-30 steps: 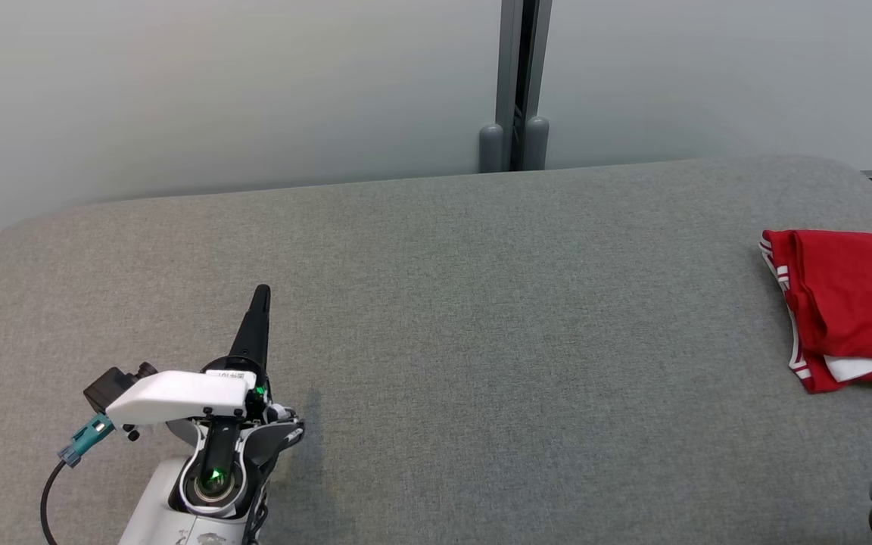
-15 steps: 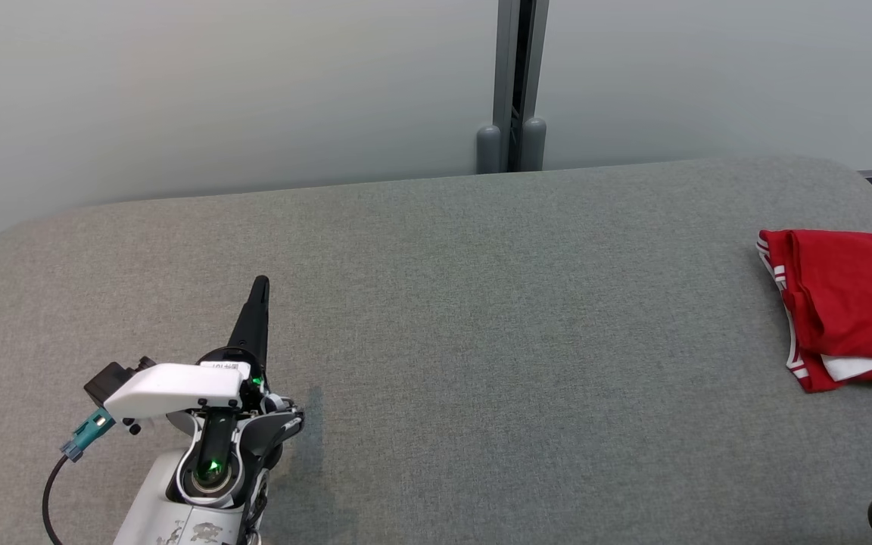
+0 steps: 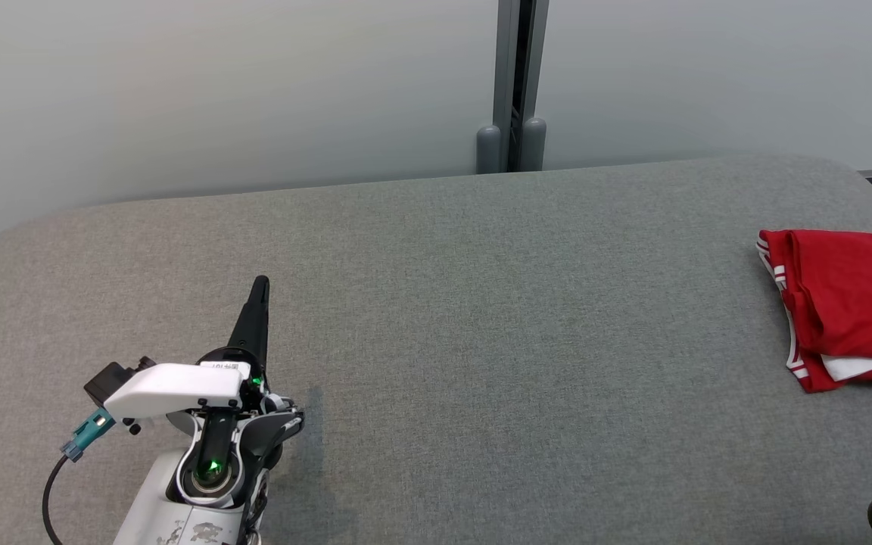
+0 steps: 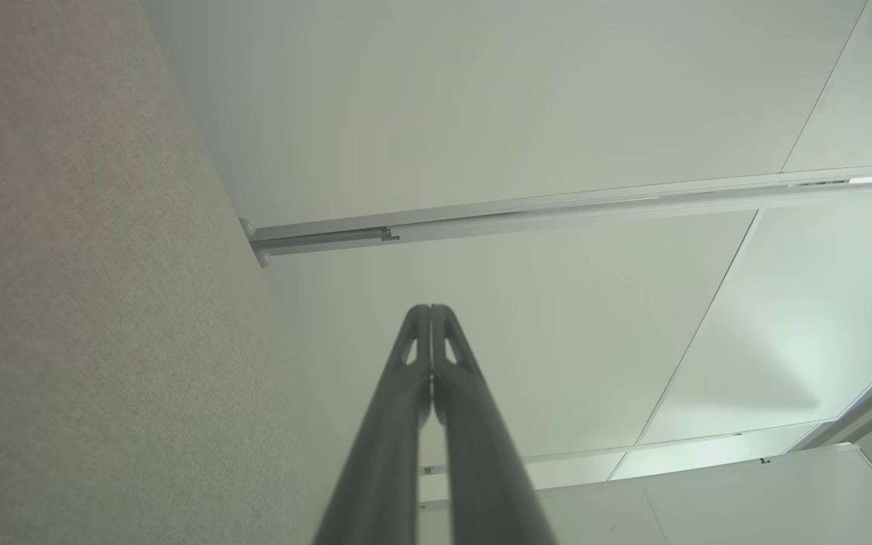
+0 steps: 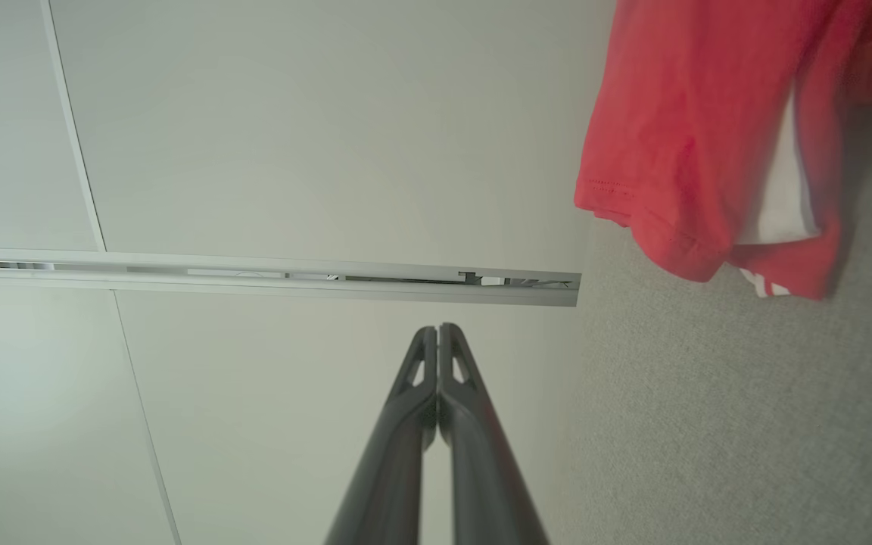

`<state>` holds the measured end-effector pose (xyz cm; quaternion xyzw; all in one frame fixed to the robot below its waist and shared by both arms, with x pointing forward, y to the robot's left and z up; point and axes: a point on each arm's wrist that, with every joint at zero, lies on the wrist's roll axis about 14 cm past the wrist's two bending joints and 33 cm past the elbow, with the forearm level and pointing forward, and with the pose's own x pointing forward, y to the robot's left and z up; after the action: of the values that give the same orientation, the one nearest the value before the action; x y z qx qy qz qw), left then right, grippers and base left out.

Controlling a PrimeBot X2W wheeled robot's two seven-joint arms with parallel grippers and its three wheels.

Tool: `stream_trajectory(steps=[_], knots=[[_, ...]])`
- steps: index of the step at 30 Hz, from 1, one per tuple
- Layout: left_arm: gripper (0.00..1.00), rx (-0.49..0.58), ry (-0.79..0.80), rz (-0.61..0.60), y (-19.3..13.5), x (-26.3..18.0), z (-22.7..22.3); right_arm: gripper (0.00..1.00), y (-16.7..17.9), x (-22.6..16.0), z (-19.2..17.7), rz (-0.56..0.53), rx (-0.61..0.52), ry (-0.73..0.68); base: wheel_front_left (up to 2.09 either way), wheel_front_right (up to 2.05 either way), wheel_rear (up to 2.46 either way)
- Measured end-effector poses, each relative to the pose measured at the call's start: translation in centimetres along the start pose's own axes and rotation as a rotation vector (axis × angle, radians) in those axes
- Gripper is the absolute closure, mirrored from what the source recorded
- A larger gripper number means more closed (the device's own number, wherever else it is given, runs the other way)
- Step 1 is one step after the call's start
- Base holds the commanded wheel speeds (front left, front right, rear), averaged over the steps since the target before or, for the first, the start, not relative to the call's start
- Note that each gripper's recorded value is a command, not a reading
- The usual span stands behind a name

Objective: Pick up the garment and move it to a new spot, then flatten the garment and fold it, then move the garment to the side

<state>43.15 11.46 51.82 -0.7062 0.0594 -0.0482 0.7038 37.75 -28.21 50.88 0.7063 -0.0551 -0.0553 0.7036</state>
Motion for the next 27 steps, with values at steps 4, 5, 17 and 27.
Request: stream_trajectory(steps=[4, 5, 17, 27], knots=[[1.0, 0.0, 0.0, 0.0, 0.0, 0.0, 0.0, 1.0, 0.0, 0.0, -0.01, 0.0, 0.0, 0.0, 0.0, 0.0, 0.0], [1.0, 0.0, 0.0, 0.0, 0.0, 0.0, 0.01, 1.0, 0.0, 0.0, -0.01, 0.0, 0.0, 0.0, 0.0, 0.0, 0.0], [1.0, 0.0, 0.0, 0.0, 0.0, 0.0, 0.01, 1.0, 0.0, 0.0, -0.04, 0.0, 0.001, 0.002, 0.0, 0.0, 0.0], [1.0, 0.0, 0.0, 0.0, 0.0, 0.0, 0.01, 1.0, 0.0, 0.0, -0.03, 0.0, 0.0, 0.002, 0.0, 0.0, 0.0]])
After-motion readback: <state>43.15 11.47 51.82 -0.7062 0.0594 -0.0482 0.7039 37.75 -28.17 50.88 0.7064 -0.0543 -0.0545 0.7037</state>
